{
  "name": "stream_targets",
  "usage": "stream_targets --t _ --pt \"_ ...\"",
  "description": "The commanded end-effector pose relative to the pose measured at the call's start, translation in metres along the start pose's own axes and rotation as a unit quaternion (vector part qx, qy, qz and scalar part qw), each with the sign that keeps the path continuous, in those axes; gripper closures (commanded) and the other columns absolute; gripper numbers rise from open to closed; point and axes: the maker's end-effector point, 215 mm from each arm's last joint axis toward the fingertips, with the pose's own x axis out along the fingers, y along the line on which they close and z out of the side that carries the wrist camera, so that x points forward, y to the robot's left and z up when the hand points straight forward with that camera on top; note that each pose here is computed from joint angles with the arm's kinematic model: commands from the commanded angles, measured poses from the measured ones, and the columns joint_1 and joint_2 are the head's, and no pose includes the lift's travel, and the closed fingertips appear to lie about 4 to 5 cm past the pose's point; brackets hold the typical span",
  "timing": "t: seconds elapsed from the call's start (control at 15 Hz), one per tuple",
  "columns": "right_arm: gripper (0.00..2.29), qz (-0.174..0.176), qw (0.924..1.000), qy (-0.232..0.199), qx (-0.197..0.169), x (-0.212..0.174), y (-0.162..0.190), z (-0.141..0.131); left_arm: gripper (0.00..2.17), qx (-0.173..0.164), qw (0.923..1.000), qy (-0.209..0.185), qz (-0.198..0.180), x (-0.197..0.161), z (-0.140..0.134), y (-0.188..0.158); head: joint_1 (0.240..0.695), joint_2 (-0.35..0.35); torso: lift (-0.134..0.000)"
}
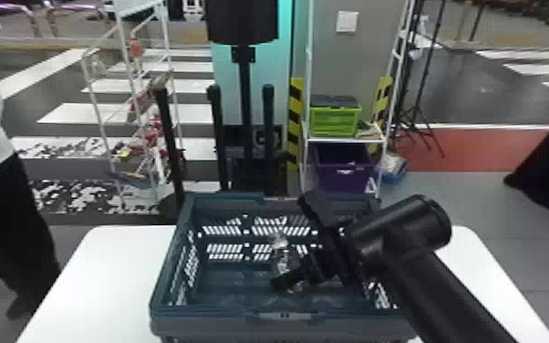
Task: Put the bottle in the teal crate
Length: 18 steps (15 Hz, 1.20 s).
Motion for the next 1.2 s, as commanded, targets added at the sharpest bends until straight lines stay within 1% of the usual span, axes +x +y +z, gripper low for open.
stream_targets --t 0.0,0.07,0.13,0.2,0.27,0.53,0.6,0.67,0.73,0.87,1.13 --pt "1.95 0.004 1.0 0.0 0.003 0.002 0.002 -0.002 0.14 0.0 1.0 -0.003 0.0 -0.001 0.002 0.0 0.499 0.0 0.0" --pt "1.7 0.009 0.9999 -0.004 0.006 0.003 0.004 -0.001 0.14 0.0 1.0 -0.002 0.0 -0.002 0.002 0.0 0.499 0.0 0.0" --pt "0.97 0.017 0.9997 -0.008 0.014 0.004 0.008 -0.001 0.14 0.0 1.0 0.0 0.001 -0.002 0.001 0.0 0.499 0.0 0.0" --pt "0.19 0.02 0.9995 -0.01 0.02 0.004 0.011 -0.001 0.14 0.0 1.0 -0.002 0.0 -0.002 0.002 0.0 0.499 0.0 0.0" --pt "0.0 0.017 0.9996 -0.01 0.021 0.005 0.009 -0.001 0.14 0.0 1.0 -0.002 0.001 -0.002 0.002 0.0 0.499 0.0 0.0" --pt "0.05 0.001 0.9996 -0.017 0.021 0.003 0.004 0.001 0.14 -0.001 1.0 -0.002 0.002 -0.002 0.002 0.001 0.499 0.0 0.0" --pt "0.05 -0.006 0.9994 -0.023 0.025 0.002 0.0 0.003 0.14 -0.001 1.0 -0.002 0.002 -0.002 0.002 0.001 0.499 0.0 0.0" --pt "0.06 -0.009 0.9991 -0.035 0.022 -0.001 0.001 0.009 0.14 -0.001 1.0 -0.002 0.003 -0.003 0.001 0.001 0.499 0.0 0.0" --pt "0.07 -0.018 0.9987 -0.043 0.02 -0.001 0.002 0.009 0.14 -0.001 1.0 -0.002 0.003 -0.002 0.002 0.001 0.499 0.0 0.0" --pt "0.08 -0.032 0.996 -0.083 0.0 -0.014 0.011 0.036 0.14 0.001 1.0 -0.002 0.004 -0.002 0.002 0.003 0.499 0.0 0.0" --pt "0.08 -0.039 0.9891 -0.141 -0.015 -0.041 0.033 0.063 0.14 0.0 1.0 -0.005 0.006 0.0 0.002 0.004 0.499 0.0 0.0"
